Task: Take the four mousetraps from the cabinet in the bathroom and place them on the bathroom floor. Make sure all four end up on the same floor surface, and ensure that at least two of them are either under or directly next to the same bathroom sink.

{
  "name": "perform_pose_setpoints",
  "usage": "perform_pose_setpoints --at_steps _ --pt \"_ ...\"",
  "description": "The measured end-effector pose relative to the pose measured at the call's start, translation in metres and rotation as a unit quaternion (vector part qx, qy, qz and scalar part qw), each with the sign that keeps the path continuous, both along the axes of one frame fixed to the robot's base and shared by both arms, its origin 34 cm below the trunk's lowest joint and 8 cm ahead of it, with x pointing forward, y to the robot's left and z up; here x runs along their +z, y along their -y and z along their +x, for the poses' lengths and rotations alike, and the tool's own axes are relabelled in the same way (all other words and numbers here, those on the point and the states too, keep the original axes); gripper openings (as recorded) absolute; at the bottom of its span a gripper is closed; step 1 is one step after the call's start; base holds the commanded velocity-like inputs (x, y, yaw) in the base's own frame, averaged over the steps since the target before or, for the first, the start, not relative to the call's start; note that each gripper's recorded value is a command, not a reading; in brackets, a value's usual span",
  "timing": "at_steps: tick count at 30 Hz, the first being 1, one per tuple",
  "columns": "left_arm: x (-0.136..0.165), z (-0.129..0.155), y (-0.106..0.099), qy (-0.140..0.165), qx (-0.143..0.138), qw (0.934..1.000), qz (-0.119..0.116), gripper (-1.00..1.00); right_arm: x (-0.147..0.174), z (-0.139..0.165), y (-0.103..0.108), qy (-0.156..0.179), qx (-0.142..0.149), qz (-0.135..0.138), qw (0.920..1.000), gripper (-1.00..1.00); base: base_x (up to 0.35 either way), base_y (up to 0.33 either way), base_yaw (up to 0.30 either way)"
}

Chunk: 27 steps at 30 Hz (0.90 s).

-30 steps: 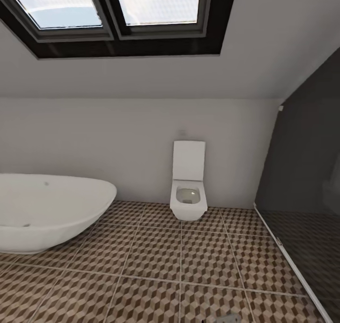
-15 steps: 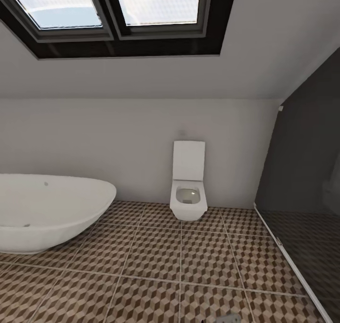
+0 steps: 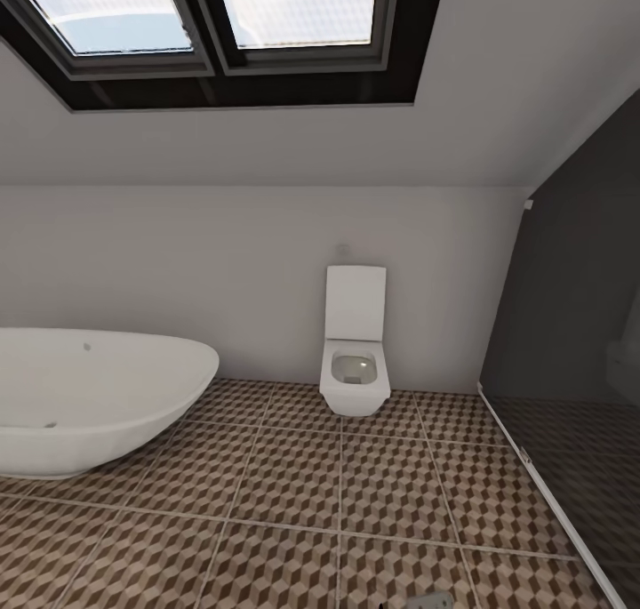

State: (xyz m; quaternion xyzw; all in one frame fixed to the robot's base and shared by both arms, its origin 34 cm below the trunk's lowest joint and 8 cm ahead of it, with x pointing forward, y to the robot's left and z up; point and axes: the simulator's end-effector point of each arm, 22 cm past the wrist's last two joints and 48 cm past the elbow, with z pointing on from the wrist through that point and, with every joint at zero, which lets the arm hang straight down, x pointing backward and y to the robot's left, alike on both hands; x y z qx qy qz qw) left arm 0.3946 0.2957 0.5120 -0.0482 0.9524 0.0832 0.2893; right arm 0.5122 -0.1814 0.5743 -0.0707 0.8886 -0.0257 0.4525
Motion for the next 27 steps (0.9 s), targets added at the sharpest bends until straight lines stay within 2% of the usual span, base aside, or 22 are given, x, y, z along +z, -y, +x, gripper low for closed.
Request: perform_pose_setpoints --at_steps 7,27 --pt "0.0002 0.0003 0.0001 0.000 0.000 1.0000 0.000 1.00 0.0004 0.0002 0.0000 0.000 0.000 0.000 1.0000 1.00 0.000 0.000 -0.082" --pt "0.0043 0.0052 0.0001 0.008 0.000 1.0000 0.000 1.00 0.0061 0.0040 0.0000 0.008 0.000 0.000 1.0000 1.00 0.000 0.000 -0.226"
